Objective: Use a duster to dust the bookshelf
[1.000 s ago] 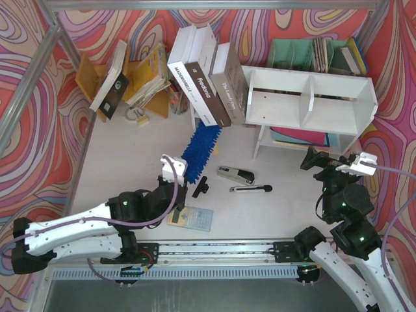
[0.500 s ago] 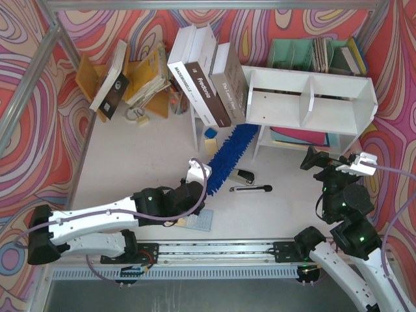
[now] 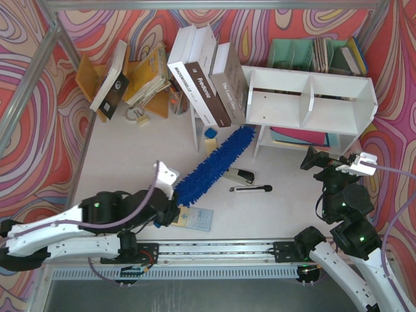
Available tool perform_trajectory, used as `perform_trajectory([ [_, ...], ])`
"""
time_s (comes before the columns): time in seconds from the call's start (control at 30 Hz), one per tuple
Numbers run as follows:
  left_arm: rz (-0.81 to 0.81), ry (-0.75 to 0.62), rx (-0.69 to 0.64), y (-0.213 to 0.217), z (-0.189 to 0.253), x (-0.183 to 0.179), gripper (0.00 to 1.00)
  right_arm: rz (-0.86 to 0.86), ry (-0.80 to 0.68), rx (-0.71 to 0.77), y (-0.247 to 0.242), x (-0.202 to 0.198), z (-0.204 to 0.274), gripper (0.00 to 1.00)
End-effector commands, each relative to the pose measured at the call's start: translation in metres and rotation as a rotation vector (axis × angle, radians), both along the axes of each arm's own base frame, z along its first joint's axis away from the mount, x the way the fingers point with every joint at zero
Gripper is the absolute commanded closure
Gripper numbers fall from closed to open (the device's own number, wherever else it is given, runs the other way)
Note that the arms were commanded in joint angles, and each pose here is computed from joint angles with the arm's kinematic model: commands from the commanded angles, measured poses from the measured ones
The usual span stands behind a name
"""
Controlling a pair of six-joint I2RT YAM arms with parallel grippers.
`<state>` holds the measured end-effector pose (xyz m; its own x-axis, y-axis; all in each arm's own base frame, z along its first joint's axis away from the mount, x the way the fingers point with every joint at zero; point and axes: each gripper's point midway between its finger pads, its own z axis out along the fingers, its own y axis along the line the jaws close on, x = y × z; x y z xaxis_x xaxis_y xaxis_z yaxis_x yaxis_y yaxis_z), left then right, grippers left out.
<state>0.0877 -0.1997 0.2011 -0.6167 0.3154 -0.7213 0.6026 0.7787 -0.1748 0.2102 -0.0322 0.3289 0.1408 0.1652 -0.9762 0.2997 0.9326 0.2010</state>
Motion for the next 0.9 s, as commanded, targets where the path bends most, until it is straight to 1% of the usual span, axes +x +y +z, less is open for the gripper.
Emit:
perform_trajectory([
  [0.0, 0.045, 0.032, 0.009, 0.043, 0.014, -0.009, 1.00, -0.017, 0.001, -0.007, -0.003, 0.000, 0.000, 0.01],
  [0.2, -0.061, 0.060, 0.063, 0.062, 0.025, -0.026, 1.00, -0.025, 0.006, -0.014, -0.004, 0.001, -0.001, 0.01],
  [0.33, -0.123, 0.035, -0.016, 0.065, 0.046, -0.031, 1.00, -0.029, 0.012, -0.014, -0.004, 0.001, -0.002, 0.01],
  [0.43, -0.218, 0.010, -0.118, 0.055, 0.068, -0.040, 1.00, -0.030, 0.016, -0.018, -0.004, 0.002, -0.003, 0.01],
  [0.5, -0.255, -0.030, -0.155, 0.048, 0.080, -0.039, 1.00, -0.031, 0.021, -0.020, -0.003, 0.003, -0.004, 0.01],
  [0.67, -0.344, -0.137, -0.179, 0.033, 0.106, -0.034, 1.00, -0.031, 0.029, -0.020, -0.003, 0.003, -0.005, 0.01],
  [0.77, -0.355, -0.219, -0.191, 0.029, 0.124, -0.025, 1.00, -0.032, 0.027, -0.020, -0.004, 0.003, -0.005, 0.01],
  [0.87, -0.339, -0.321, -0.235, 0.026, 0.148, -0.013, 1.00, -0.032, 0.027, -0.019, -0.004, 0.003, -0.005, 0.01],
])
